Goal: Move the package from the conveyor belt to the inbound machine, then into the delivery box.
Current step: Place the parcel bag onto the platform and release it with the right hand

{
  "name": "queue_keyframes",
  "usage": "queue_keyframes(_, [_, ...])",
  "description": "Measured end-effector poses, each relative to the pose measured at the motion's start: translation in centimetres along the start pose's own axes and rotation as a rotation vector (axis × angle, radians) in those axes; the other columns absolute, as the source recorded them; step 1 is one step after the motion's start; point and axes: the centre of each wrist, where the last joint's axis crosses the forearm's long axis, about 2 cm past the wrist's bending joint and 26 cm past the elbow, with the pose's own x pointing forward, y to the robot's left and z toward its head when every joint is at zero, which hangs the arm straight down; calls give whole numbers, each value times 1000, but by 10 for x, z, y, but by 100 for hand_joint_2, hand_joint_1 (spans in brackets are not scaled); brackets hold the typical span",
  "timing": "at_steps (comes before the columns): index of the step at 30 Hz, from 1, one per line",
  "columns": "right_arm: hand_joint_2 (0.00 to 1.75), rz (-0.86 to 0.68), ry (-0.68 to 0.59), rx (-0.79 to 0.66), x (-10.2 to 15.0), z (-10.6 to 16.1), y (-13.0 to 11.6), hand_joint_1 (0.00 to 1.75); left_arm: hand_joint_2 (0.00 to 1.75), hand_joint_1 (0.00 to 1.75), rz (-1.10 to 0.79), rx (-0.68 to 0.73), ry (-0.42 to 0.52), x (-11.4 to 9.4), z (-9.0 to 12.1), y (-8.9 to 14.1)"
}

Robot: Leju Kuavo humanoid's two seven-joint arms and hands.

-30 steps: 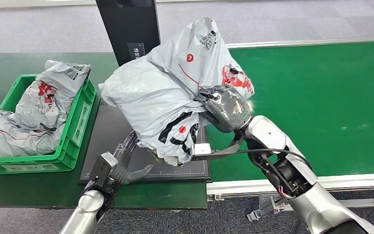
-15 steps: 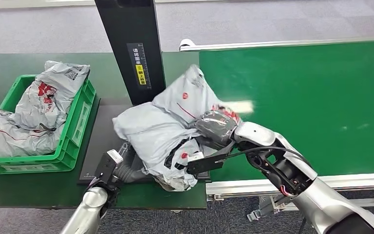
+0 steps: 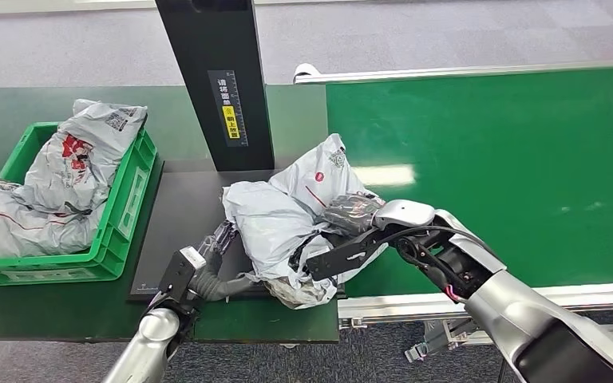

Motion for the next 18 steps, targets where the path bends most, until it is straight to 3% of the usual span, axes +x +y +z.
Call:
queue_keyframes(1, [175,-1,-7,0,1,-1,-1,157,175,0,1,2,5,0,2,-1])
queue_keyframes(2, [175,-1,-15,-1,2,-2,-3,120,175,0,3,4,9,0,4,-2])
queue_keyframes(4, [175,9,-33,-17,5,-4,-5,112,175,0,7,8,14,0,9,-4])
queue_keyframes(5, [175,26,-44,-42,6,-5,-6,130,175,0,8,10,15,1,11,-5])
queue_keyframes(6, [175,52,-55,-78,7,-6,-7,167,175,0,9,13,14,1,13,-6])
queue_keyframes(7, [175,90,-68,-125,9,-6,-9,161,175,0,9,15,13,1,15,-6])
queue_keyframes(10, [175,231,-103,-276,14,-9,-14,35,175,0,9,17,6,3,17,-5])
queue_keyframes(11, [175,272,-114,-317,16,-10,-16,3,175,0,9,16,3,4,17,-5])
queue_keyframes(18, [175,401,-177,-552,33,-24,-12,0,175,0,16,14,-14,7,11,-3])
